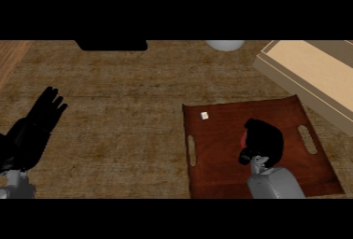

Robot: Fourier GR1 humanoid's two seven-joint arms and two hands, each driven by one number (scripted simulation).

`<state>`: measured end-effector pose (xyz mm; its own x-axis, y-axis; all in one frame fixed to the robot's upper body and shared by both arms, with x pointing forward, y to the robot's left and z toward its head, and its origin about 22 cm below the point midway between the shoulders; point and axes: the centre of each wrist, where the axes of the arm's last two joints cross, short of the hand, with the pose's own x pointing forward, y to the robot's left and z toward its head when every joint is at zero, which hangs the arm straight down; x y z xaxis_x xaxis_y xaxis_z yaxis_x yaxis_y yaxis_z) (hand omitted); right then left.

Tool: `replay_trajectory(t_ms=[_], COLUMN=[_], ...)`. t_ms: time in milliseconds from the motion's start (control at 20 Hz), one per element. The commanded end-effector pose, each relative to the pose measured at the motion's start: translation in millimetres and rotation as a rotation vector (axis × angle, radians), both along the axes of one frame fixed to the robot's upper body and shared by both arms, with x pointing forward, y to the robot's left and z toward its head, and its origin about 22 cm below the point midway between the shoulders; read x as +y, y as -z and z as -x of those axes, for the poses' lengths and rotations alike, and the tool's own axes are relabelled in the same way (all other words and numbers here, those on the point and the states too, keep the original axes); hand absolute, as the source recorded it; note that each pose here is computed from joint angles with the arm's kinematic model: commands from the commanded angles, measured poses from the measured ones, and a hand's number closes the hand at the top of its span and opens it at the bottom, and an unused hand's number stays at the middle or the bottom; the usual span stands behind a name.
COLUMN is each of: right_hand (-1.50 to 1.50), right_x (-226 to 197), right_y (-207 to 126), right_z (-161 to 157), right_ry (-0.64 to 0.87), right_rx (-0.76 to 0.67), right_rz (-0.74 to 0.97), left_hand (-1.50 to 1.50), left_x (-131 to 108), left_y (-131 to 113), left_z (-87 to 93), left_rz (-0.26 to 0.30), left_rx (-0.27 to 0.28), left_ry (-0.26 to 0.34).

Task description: Pick the bell pepper from the tray and place it in the cardboard box

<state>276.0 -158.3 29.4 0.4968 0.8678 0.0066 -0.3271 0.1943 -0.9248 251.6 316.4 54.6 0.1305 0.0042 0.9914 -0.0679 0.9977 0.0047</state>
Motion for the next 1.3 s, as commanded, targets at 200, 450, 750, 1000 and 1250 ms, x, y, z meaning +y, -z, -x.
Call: replay_trajectory(t_ms=[200, 450, 750, 1000, 1250], right_hand=[1.5, 1.5, 1.5, 1.5, 1.5], right_x=[-22, -20, -58, -92, -75], right_y=[15, 10, -30, -43, -70], right_z=[10, -5, -63, -100, -99], right_ry=[-0.039, -0.173, -0.589, -0.642, -0.688], right_rx=[-0.039, -0.039, 0.009, -0.091, -0.232], right_rz=[0.043, 0.0, -0.185, -0.133, -0.122], left_hand=[0.0, 0.0, 0.0, 0.0, 0.0], left_x=[14, -6, -8, 0, -3], left_y=[-5, 9, 2, 20, -4], left_z=[1.1, 3.9, 7.7, -6.9, 6.2], left_rz=[0.0, -0.007, -0.01, 0.003, -0.014], left_rx=[-0.005, 0.005, -0.021, 0.011, 0.001], left_ry=[-0.013, 0.001, 0.043, 0.023, 0.003])
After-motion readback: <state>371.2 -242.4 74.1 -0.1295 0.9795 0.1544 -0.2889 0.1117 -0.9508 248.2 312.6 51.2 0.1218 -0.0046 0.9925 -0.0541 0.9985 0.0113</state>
